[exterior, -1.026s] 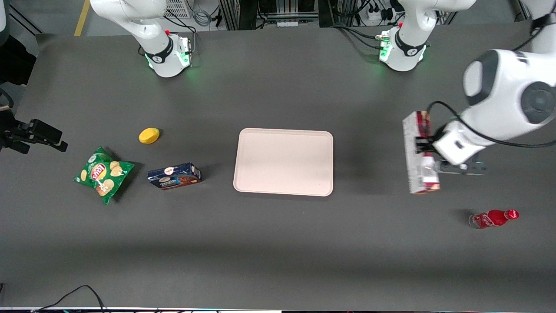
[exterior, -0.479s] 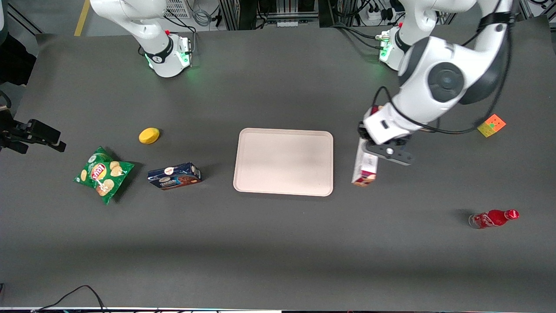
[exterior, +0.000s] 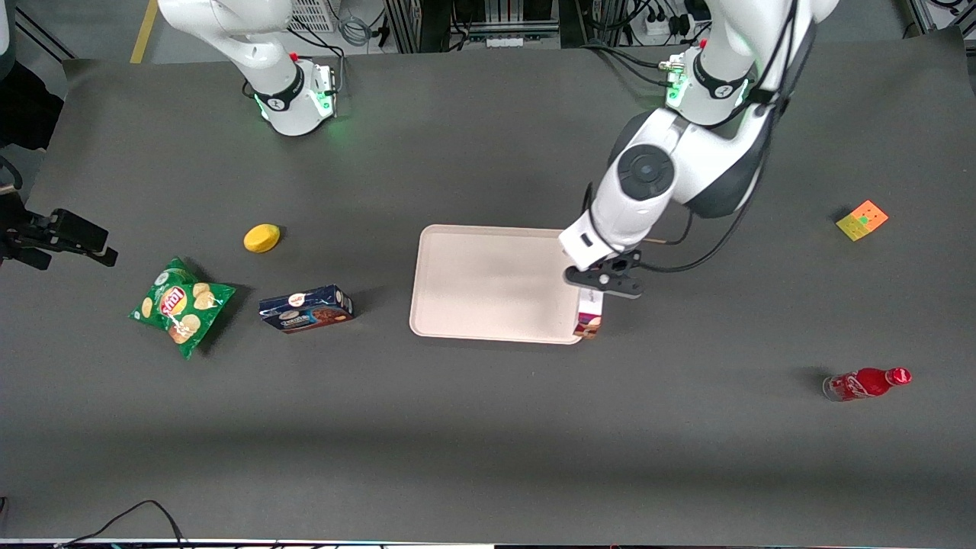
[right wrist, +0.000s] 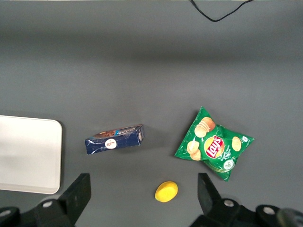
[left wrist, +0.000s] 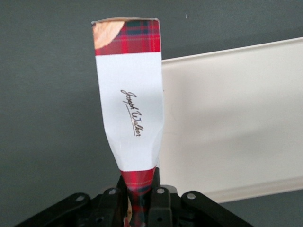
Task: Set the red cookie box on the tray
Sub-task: 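Carry the upright box with the left gripper over the tray, then lower the box onto the tray and open the left gripper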
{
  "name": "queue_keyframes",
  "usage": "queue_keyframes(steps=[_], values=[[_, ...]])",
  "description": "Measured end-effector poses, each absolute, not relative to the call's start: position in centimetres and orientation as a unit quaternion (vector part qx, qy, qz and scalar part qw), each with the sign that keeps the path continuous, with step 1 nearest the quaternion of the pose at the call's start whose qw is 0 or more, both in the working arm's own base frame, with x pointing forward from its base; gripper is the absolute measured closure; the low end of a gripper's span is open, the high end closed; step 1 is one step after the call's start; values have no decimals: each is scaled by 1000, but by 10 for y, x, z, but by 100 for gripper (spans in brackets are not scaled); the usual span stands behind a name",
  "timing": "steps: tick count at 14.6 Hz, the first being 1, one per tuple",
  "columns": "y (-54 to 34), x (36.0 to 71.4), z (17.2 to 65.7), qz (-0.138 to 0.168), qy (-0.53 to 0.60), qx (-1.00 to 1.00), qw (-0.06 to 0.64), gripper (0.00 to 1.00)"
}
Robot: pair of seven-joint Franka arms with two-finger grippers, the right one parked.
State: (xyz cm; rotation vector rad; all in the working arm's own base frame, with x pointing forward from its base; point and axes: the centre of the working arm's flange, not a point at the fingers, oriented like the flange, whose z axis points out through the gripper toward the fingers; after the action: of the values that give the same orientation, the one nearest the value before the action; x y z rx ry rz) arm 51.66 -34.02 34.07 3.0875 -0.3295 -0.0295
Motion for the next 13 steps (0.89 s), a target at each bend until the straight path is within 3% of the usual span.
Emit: queue_keyframes(steps=[7,13], values=[[-361,509,283,-26,-77,997,11,81],[-384,494,256,-17,-60,998,17,81]])
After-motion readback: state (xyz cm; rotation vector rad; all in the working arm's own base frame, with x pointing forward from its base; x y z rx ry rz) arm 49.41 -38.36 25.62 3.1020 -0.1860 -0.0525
